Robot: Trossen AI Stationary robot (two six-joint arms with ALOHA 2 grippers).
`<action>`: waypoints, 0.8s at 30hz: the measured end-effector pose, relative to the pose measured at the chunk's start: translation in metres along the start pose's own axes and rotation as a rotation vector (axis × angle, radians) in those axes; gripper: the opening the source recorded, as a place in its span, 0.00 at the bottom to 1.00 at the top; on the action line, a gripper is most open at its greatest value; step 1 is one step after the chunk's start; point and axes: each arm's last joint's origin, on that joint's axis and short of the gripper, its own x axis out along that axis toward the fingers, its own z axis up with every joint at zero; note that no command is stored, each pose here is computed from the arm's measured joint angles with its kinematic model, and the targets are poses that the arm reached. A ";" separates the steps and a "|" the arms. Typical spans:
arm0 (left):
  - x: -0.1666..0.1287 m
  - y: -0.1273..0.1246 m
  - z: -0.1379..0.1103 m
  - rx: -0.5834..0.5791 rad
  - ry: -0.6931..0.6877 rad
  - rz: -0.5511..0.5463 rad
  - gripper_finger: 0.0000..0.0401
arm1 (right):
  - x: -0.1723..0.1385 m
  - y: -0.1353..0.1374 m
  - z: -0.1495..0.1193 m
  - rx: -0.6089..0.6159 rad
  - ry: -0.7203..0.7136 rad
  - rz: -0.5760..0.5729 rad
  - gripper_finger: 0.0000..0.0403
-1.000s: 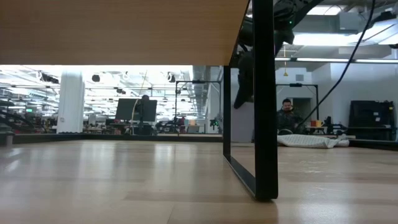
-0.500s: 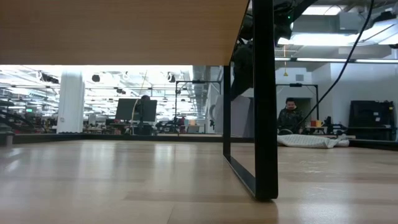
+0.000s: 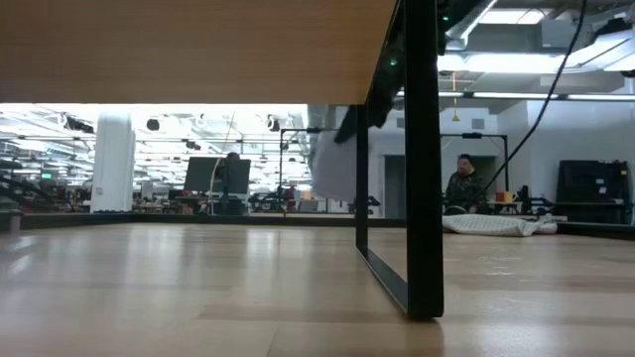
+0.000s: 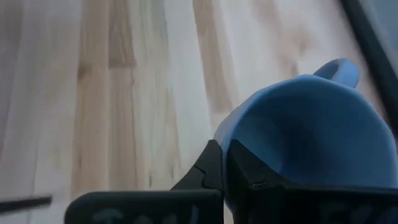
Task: Stack small to large cups/mugs on shelf
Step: Put the gray mug on the shelf
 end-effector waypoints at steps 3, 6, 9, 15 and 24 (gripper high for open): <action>0.000 0.000 0.000 0.001 0.000 0.000 0.64 | 0.012 -0.006 0.010 -0.008 0.053 0.011 0.04; 0.000 0.000 -0.001 0.001 0.003 -0.007 0.64 | 0.023 -0.013 0.019 0.001 0.086 0.023 0.04; 0.000 0.000 -0.002 0.004 0.008 -0.008 0.64 | 0.032 -0.019 0.033 -0.021 0.073 0.062 0.04; 0.000 0.000 -0.003 0.017 0.017 -0.008 0.64 | 0.039 -0.013 0.062 -0.108 0.077 0.086 0.04; 0.000 0.000 -0.006 0.008 0.031 -0.014 0.64 | 0.061 0.001 0.080 -0.177 0.124 0.143 0.04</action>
